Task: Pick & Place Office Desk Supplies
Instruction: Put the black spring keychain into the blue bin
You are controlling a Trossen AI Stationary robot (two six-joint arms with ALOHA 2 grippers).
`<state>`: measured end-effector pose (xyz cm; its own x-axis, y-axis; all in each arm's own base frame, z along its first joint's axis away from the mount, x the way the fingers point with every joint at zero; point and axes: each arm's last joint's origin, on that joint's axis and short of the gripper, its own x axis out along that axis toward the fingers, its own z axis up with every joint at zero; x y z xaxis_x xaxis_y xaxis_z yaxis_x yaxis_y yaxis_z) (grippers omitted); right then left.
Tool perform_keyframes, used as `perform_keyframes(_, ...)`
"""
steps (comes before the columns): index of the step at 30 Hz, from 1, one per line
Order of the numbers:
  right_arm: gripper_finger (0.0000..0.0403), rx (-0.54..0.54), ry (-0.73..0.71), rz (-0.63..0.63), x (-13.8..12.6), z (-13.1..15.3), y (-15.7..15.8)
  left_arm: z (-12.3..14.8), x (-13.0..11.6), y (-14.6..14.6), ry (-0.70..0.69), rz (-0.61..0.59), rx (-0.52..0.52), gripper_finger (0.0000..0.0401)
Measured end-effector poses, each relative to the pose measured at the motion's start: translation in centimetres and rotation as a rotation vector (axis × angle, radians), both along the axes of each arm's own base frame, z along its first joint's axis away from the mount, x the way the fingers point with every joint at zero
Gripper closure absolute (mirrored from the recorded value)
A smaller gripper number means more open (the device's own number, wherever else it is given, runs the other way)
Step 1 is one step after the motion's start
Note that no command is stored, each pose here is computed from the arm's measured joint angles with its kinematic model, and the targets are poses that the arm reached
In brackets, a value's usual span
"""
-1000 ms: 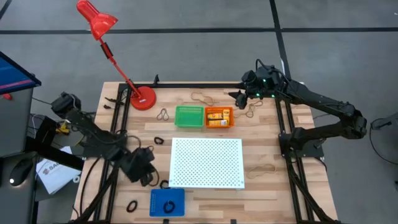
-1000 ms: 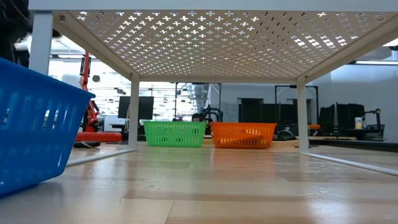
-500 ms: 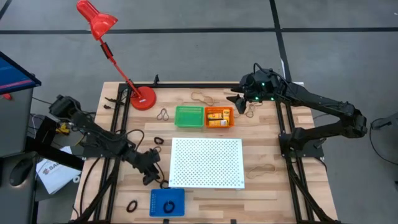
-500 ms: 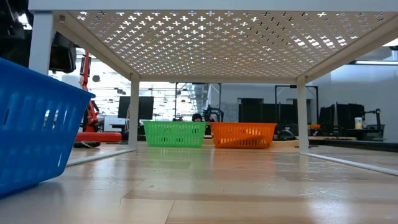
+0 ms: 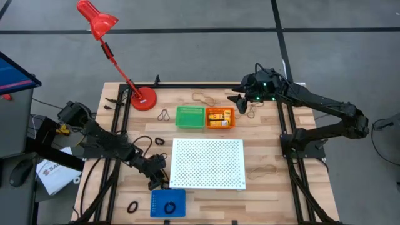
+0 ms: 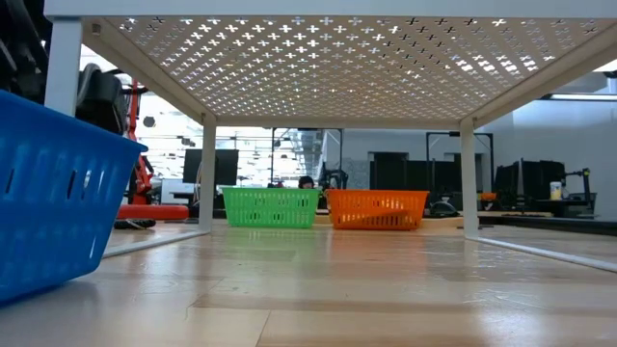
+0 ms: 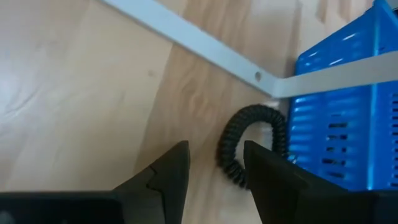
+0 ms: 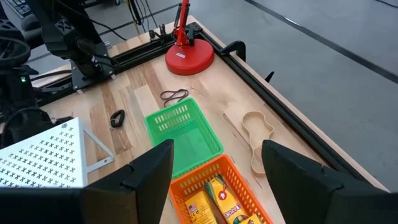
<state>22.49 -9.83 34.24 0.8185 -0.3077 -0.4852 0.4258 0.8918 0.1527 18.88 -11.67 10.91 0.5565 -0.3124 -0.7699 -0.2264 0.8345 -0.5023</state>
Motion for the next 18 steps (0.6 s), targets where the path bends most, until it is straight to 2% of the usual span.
perform_keyframes(3, 0.0163, 0.0, -0.001, 0.0, 0.0, 0.0, 0.0, -0.1, 0.3, -0.3, -0.026, -0.012, -0.027, 0.0252)
perform_keyframes(10, 0.0163, 0.0, -0.001, 0.0, 0.0, 0.0, 0.0, -0.9, 0.4, -0.5, 0.006, -0.02, -0.022, 0.0253)
perform_keyframes(18, 0.0163, 0.007, 0.009, -0.001, 0.0, -0.1, 0.0, -1.2, 0.4, -0.7, 0.037, -0.055, -0.06, 0.0258)
